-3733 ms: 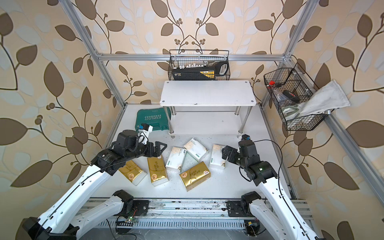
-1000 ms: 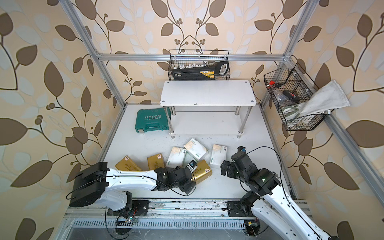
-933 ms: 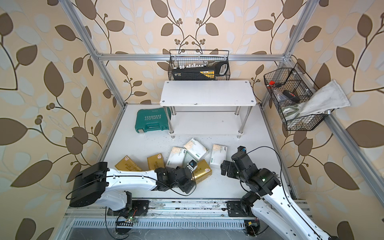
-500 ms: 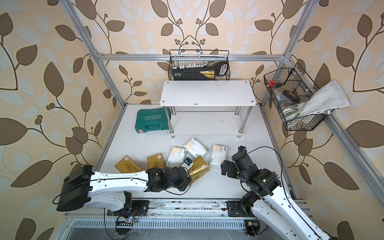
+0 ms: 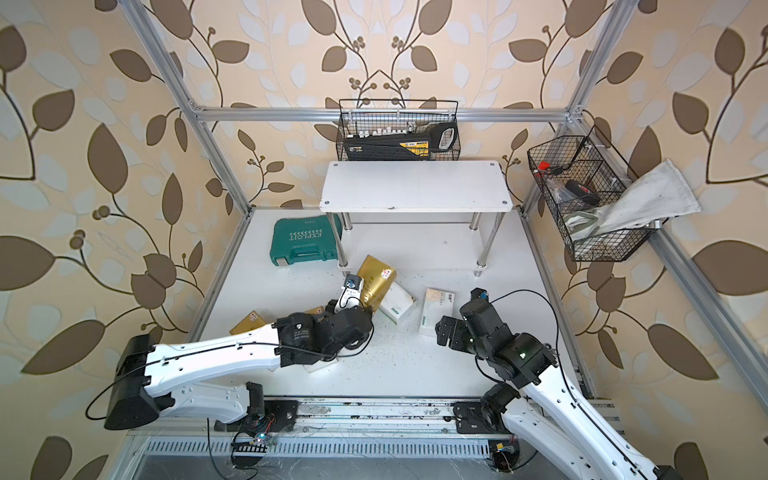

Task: Place the tissue boxes on the shelf by color
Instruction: Place a box of tissues on the shelf.

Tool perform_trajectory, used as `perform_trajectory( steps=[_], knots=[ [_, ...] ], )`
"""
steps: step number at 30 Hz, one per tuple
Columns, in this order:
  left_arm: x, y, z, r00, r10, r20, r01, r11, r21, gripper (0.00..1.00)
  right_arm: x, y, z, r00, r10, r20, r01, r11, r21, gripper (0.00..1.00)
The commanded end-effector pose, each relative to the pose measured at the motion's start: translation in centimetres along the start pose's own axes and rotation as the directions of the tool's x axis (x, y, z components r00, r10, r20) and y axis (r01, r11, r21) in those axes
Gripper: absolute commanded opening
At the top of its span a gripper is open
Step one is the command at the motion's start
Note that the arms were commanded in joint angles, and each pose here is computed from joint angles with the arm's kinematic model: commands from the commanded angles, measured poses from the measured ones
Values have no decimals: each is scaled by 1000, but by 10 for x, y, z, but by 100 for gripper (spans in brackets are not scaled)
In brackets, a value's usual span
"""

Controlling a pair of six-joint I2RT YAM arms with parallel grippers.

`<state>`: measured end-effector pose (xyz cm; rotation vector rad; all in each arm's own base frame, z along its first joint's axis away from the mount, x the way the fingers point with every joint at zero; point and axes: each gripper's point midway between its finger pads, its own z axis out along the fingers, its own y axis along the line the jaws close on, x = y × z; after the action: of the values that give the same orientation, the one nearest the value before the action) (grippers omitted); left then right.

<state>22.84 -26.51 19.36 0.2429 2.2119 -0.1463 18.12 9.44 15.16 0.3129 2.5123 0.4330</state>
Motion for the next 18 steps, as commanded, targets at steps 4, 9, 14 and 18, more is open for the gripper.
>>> perform_trajectory(
  steps=[4, 9, 14, 18],
  knots=[
    [-35, 27, 55, 985, -169, 34, 172, 975, -143, 61, -9, 17, -2, 999, 31, 27, -29, 997, -73, 99],
    [-54, 20, 89, 980, -193, 44, 198, 966, -167, 61, -11, 26, 3, 998, 54, 29, -51, 993, -105, 99],
    [-66, 12, 116, 974, -220, 47, 225, 958, -176, 61, -8, 32, 8, 999, 50, 18, -47, 992, -115, 99],
    [-71, 15, 138, 965, -257, 52, 262, 946, -190, 61, -5, 33, 8, 999, 40, 19, -37, 993, -109, 99]
  ],
)
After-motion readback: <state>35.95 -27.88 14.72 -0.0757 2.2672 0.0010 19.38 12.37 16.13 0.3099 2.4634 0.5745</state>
